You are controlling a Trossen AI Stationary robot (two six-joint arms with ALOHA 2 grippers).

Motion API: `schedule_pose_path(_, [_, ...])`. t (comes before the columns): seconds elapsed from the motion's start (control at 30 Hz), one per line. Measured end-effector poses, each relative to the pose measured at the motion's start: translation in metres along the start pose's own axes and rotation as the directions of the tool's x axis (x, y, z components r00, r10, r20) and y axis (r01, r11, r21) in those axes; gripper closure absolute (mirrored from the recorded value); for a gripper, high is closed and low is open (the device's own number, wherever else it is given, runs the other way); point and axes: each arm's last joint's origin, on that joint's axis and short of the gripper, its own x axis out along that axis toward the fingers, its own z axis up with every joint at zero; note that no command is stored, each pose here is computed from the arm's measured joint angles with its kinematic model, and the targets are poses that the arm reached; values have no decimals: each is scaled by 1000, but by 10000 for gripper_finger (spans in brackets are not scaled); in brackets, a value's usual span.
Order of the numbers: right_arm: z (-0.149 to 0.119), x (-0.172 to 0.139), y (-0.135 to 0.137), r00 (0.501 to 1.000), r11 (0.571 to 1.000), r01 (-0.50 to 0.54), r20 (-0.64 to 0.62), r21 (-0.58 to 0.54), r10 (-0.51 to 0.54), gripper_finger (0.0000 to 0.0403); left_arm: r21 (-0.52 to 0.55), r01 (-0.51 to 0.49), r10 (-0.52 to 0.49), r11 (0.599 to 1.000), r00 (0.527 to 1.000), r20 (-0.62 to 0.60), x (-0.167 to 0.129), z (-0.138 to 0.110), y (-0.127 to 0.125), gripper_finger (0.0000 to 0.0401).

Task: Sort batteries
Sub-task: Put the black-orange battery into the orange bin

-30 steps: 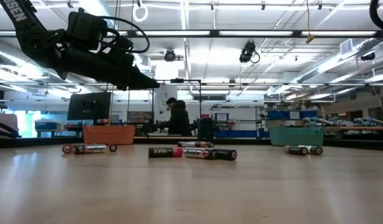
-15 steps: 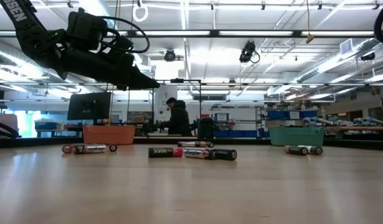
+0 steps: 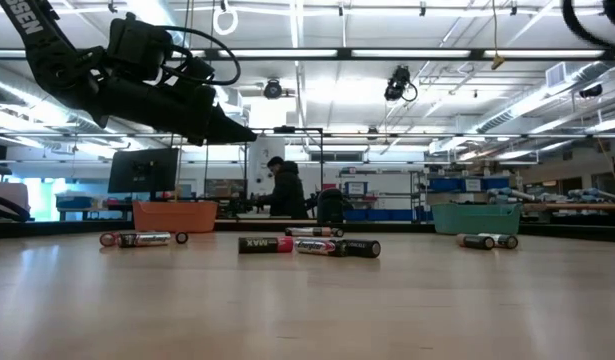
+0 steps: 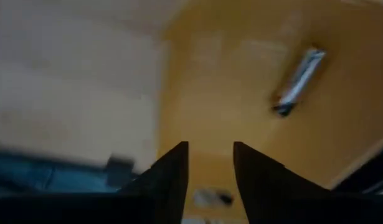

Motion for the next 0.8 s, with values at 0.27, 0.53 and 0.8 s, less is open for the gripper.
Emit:
schedule_pose_path(0.27, [2,-67,1,959,971,45,283,-233,24,392,3,-1,1,1000,1000,6,0,1,0,389])
schedule_pose_path(0.53, [77,-68,16,895,844,55,402,-534,196,396,19,8,-8,1000,1000,-2,0,0,-2,389])
schedule_pose_path(0.8, [163,-73,33,676,589,54,464,-806,573,397,41,62,-47,997,953,-298,2,12,-2,389])
